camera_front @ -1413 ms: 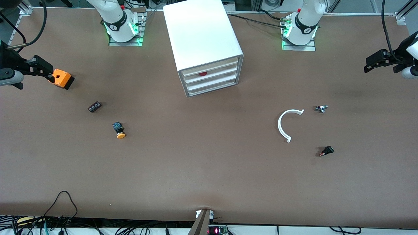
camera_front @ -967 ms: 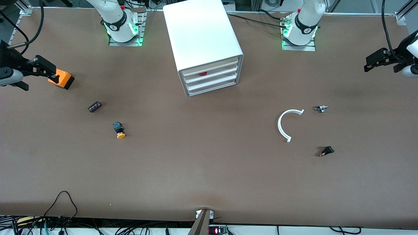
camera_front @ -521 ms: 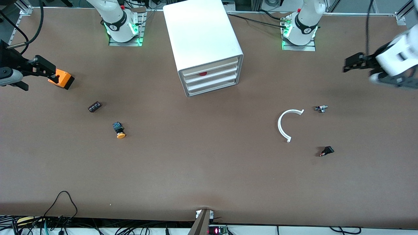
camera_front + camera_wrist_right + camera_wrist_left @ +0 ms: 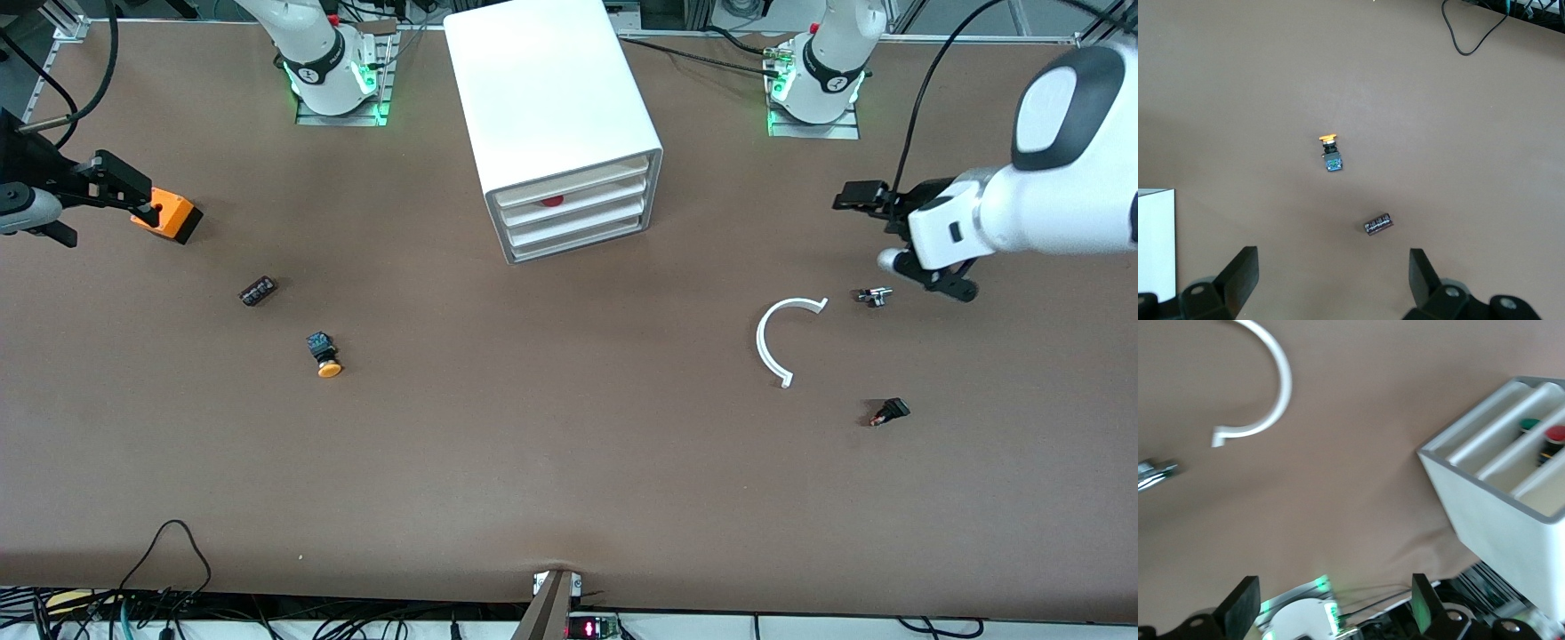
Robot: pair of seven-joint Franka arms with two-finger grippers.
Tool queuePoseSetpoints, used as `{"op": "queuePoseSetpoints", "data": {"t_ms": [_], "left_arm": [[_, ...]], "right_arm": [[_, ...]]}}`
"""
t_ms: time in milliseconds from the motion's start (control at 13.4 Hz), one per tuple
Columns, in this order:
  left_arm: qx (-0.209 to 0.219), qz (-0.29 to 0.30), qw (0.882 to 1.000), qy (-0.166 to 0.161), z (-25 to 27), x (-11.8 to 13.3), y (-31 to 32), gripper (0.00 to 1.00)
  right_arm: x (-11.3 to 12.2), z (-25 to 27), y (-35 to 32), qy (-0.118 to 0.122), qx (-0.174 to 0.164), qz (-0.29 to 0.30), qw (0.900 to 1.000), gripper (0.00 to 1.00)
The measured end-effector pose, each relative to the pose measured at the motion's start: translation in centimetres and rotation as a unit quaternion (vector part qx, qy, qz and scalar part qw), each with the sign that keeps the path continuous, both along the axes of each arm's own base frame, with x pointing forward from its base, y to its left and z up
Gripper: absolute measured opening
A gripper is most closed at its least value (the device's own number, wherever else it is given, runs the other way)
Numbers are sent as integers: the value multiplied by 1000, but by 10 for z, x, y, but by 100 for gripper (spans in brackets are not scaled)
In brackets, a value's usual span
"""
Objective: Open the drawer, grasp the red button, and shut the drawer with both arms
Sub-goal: 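Grasp the drawer handle with the left gripper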
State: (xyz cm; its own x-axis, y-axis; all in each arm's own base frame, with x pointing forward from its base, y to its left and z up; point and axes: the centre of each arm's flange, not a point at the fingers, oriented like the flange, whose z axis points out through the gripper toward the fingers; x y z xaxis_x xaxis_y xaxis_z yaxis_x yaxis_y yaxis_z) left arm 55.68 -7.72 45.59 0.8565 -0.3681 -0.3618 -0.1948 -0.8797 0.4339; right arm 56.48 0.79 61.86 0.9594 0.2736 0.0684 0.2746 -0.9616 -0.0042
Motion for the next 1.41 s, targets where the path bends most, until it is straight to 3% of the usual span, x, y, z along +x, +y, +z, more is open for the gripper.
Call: {"op": "queuePoseSetpoints", "data": {"t_ms": [446, 744, 893, 967, 1116, 1339, 1413], "left_arm": [[-154, -3, 985, 79, -94, 16, -36, 100], [-238, -29, 962, 133, -154, 7, -98, 98], [-292, -39, 944, 150, -190, 1, -123, 93], [-320, -37, 933, 161, -210, -3, -133, 84], [-358, -30, 917, 173, -238, -9, -151, 82], [-386, -36, 905, 176, -251, -19, -178, 69], [-387, -42, 904, 177, -254, -23, -189, 69]], "right_arm": [[6, 4, -3, -26, 0, -3, 1000, 100], [7, 3, -10, -25, 0, -11, 1000, 100], [7, 3, -10, -25, 0, -12, 1000, 100], [7, 3, -10, -25, 0, -12, 1000, 100], [7, 2, -10, -24, 0, -11, 1000, 100], [8, -3, -8, -17, 0, -10, 1000, 100], [8, -7, -7, -7, 0, -8, 1000, 100]]}}
